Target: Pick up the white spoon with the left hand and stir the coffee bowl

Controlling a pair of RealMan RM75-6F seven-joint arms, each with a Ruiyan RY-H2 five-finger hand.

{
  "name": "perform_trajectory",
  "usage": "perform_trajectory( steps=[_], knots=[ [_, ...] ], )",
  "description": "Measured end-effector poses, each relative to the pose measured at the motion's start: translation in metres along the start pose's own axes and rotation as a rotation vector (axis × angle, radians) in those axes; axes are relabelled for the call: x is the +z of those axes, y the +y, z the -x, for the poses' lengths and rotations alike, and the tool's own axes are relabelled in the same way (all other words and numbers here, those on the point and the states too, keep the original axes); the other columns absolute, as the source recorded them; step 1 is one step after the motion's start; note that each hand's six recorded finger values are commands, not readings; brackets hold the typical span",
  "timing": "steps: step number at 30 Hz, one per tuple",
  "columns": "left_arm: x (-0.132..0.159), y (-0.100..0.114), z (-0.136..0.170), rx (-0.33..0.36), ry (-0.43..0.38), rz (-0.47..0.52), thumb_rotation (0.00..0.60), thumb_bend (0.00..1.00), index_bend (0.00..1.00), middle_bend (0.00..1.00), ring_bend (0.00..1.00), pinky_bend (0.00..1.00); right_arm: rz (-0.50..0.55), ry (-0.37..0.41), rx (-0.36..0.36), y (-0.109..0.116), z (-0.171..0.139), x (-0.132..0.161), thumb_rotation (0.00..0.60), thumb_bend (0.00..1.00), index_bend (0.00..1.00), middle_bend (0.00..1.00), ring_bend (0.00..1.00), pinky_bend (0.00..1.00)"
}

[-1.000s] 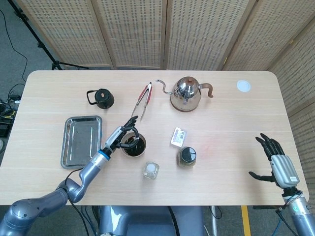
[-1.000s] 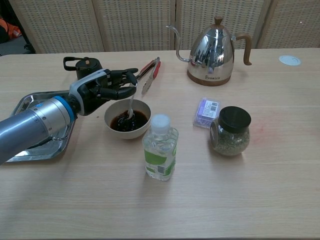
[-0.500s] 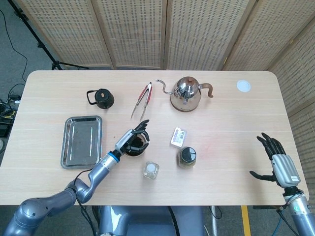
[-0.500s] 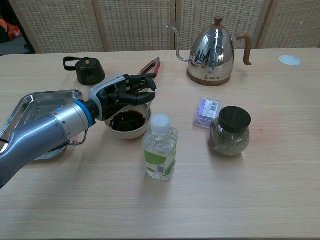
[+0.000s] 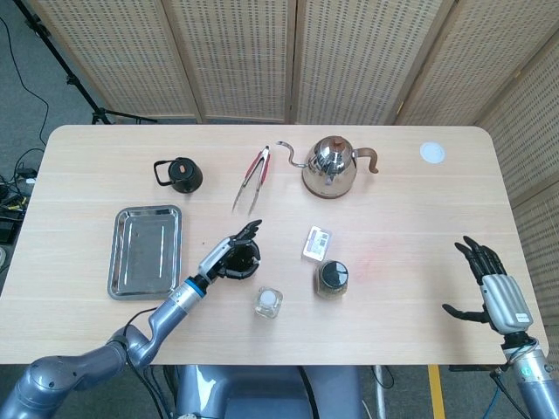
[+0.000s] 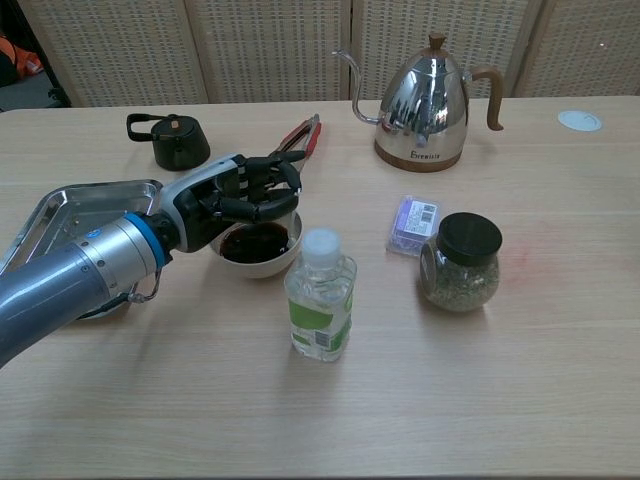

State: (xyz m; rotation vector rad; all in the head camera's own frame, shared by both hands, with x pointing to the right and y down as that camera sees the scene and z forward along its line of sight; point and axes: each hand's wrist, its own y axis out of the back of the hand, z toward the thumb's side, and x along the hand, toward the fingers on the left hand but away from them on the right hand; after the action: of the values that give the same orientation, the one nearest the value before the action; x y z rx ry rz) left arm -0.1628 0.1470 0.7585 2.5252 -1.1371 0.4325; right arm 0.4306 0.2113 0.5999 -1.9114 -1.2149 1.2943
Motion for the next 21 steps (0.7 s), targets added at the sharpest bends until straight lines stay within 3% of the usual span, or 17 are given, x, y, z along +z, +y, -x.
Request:
perform_trajectory(
  steps=[11,21],
  knots=[
    [0.001,0.025,0.0,0.049,0.011,-0.013,0.6,0.48,0.66,0.0,0.0,0.0,0.001,-0.005,0.003,-0.001,0.001,-0.001,0.6,0.0,0.0,0.0,0.0,0.0],
    [0.012,0.012,-0.021,0.02,0.003,-0.024,0.6,0.48,0.66,0.0,0.0,0.0,0.001,-0.006,0.005,-0.001,0.001,-0.001,0.6,0.0,0.0,0.0,0.0,0.0]
  ],
)
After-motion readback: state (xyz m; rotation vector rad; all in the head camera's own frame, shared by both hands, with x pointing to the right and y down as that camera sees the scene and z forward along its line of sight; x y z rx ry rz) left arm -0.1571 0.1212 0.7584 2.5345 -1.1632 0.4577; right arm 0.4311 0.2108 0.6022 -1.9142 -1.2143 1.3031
